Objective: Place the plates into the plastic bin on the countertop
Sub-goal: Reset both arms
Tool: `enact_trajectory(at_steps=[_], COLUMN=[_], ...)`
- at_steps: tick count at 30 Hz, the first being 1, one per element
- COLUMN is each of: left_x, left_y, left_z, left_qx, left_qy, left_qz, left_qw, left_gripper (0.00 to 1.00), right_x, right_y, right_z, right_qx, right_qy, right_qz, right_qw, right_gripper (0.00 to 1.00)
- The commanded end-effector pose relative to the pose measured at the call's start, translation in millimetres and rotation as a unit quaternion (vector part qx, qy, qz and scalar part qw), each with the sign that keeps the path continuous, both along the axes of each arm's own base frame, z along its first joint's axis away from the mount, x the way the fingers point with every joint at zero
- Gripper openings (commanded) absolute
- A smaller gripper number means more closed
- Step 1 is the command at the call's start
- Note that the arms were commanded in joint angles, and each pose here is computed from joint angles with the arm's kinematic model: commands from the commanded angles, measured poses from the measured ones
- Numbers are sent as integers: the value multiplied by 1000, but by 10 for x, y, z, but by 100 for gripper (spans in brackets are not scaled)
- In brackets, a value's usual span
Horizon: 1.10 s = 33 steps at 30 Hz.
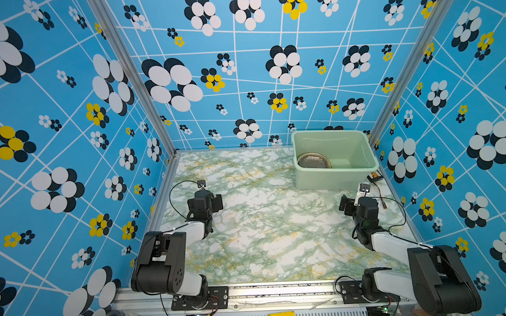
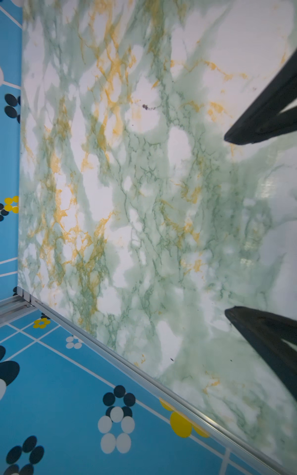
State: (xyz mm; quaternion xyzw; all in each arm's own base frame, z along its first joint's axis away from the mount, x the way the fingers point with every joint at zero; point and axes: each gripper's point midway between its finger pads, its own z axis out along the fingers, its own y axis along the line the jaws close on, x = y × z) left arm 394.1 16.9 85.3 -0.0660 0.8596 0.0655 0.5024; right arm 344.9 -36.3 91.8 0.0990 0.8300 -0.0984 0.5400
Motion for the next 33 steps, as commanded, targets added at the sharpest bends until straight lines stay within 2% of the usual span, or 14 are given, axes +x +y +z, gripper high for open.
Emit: enact_trajectory(at_steps=[1, 5, 7, 9, 10, 14, 33], left_x=[148, 115, 58, 52, 39, 50, 37], left_y=[-4, -226, -262, -252, -261, -246, -247], left_z=[160, 153, 109, 106, 89, 84, 95], left_qx=[-8, -14, -18, -12, -13, -16, -17], left_qy=[-39, -55, -66, -91, -82, -80, -85], left_qz=[-22, -91, -104, -103, -103, -100, -101], left_qw=[999, 994, 992, 990, 991, 992, 991], left_gripper=[99, 99, 99, 99, 99, 99, 99], right_x=[279, 368, 363, 365, 395, 509, 507], right_y=[58, 199, 244, 270, 276, 184, 152], right_z=[334, 185, 134, 77, 86, 8, 7], right_qx=[-7, -9, -10, -11, -13, 3, 13], right_qy=[-71, -60, -67, -75, -80, -24, -30], right_qz=[18, 62, 77, 85, 87, 63, 67], right_qw=[997, 996, 995, 993, 993, 998, 997], right_gripper=[99, 99, 99, 99, 99, 99, 100])
